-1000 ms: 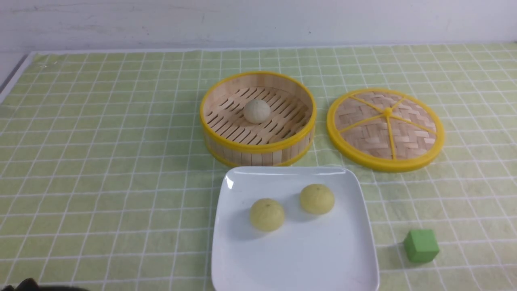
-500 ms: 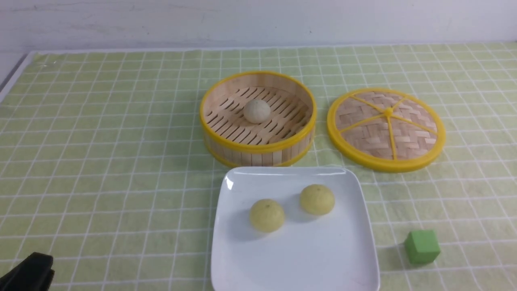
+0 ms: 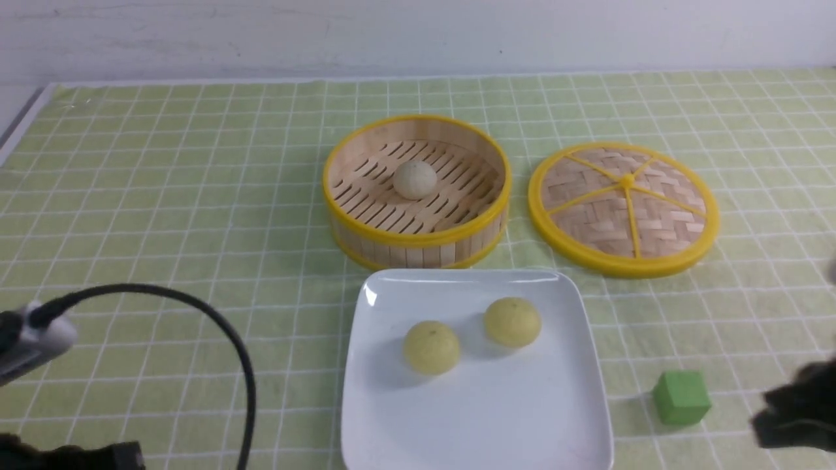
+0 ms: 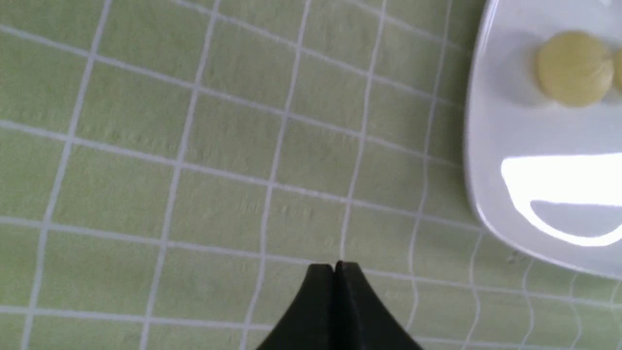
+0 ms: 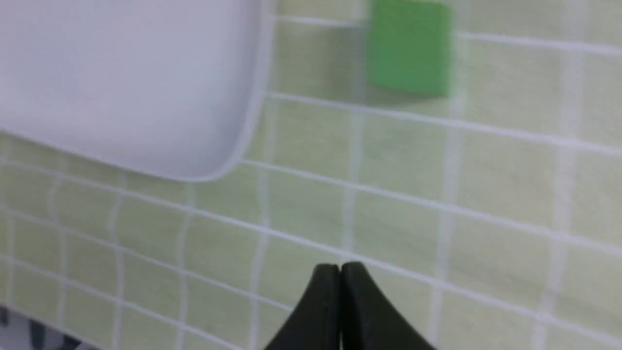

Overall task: Put the steamed buns into the plate on the green tablecloth.
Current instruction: 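Reach toward a bun in the bamboo steamer with the right gripper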

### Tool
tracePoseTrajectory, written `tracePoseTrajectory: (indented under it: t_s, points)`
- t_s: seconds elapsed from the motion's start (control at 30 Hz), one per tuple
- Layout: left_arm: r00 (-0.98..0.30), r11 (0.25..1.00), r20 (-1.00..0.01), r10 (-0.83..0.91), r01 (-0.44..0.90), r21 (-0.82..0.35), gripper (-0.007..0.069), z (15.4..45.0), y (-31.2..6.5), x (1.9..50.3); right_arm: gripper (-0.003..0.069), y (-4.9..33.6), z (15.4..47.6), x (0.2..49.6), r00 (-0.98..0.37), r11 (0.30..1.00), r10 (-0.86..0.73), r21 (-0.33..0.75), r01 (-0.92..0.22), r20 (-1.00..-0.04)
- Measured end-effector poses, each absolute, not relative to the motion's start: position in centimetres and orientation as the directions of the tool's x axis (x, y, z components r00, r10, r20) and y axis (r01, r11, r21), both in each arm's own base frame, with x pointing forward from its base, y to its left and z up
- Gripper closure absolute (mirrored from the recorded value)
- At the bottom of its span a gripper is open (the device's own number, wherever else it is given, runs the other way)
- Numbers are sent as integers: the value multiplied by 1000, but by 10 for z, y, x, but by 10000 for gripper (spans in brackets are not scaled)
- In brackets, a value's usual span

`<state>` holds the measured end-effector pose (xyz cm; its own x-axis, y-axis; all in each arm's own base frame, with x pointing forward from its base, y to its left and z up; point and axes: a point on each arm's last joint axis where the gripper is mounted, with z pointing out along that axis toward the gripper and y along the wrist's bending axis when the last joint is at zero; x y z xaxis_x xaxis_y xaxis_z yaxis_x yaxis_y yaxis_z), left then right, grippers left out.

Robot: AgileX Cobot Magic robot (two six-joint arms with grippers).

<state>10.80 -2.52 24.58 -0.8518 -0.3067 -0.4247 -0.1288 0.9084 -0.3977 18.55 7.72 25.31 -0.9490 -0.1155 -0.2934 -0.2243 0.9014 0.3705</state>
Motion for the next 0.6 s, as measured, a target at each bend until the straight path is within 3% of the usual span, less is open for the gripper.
tracePoseTrajectory:
  t_s: [0.1,0.17,0.37,0.6]
  points:
    - [-868,917,-418,-266,-95,-388,623,244,-26,118,555,101,252,211,-929,869,-211,377,-320,-303]
    - [-870,916,-418,-260,-85,-392,623,243,-27,122,470,126,248,246,-915,857,-273,358,-371,-297]
    - [-863,923,-439,-251,-77,-377,611,244,-26,124,270,171,252,344,-892,854,-281,332,-401,-354]
    - [-863,927,-442,-245,-75,-367,575,243,-25,124,237,207,250,421,-885,825,-312,363,-433,-345]
